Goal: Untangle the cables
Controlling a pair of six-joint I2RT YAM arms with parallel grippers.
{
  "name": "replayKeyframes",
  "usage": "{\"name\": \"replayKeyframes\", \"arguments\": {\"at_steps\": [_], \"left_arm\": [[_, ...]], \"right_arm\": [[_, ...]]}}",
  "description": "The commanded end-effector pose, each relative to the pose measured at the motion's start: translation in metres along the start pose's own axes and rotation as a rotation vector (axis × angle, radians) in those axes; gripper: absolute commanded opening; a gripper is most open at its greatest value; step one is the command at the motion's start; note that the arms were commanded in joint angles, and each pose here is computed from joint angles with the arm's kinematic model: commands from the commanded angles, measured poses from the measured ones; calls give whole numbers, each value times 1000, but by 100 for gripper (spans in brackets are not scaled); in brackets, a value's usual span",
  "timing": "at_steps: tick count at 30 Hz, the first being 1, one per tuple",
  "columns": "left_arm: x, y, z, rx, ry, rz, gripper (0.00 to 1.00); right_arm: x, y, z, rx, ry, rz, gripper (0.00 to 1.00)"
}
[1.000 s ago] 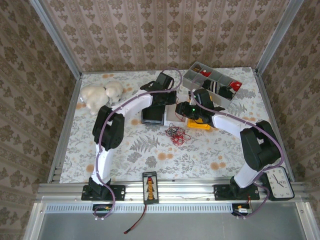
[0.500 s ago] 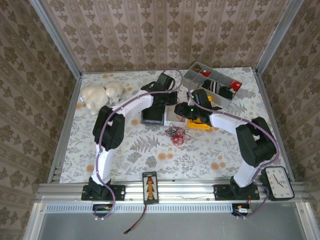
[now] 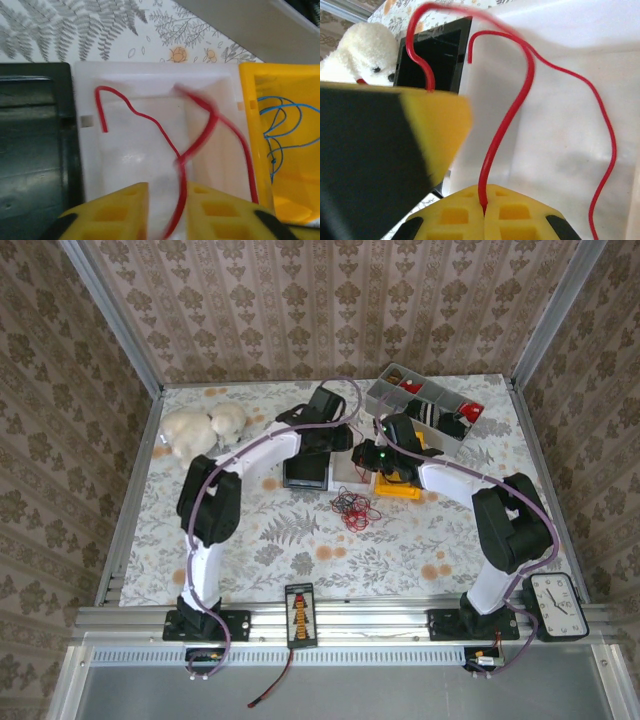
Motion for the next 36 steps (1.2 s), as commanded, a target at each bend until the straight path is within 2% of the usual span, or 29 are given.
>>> {"name": "replayKeyframes", "arguments": {"at_steps": [1, 3, 5, 13, 20, 36], "left_arm": [[24, 16, 53, 21, -142, 65, 36], [24, 32, 73, 46, -190, 113, 45], [19, 57, 94, 94, -234, 180, 49], [-18, 128, 146, 238, -307, 317, 51], [-35, 135, 152, 243, -299, 336, 51], [-48, 138, 148, 241, -278, 321, 52]], "right_arm": [[3, -11, -3, -106, 0, 26, 1], [4, -13, -4, -132, 10, 37, 1], [4, -16, -5, -161, 21, 42, 0], [1, -27, -11, -324, 120, 96, 0], [-6, -37, -22, -480, 232, 101, 0], [-15, -48, -42, -616, 343, 76, 2]]}}
Point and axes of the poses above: each hand's point on the last joint's axis, 136 mm out from that joint toward the fingers, its own z axis back along the fingers, its own y axis along the line the jaws close on, x = y × z, the point moved 5 cm from there along z, back along the fingers, and after that the axes turned 3 degrees about -z, right-handed, at the moved point
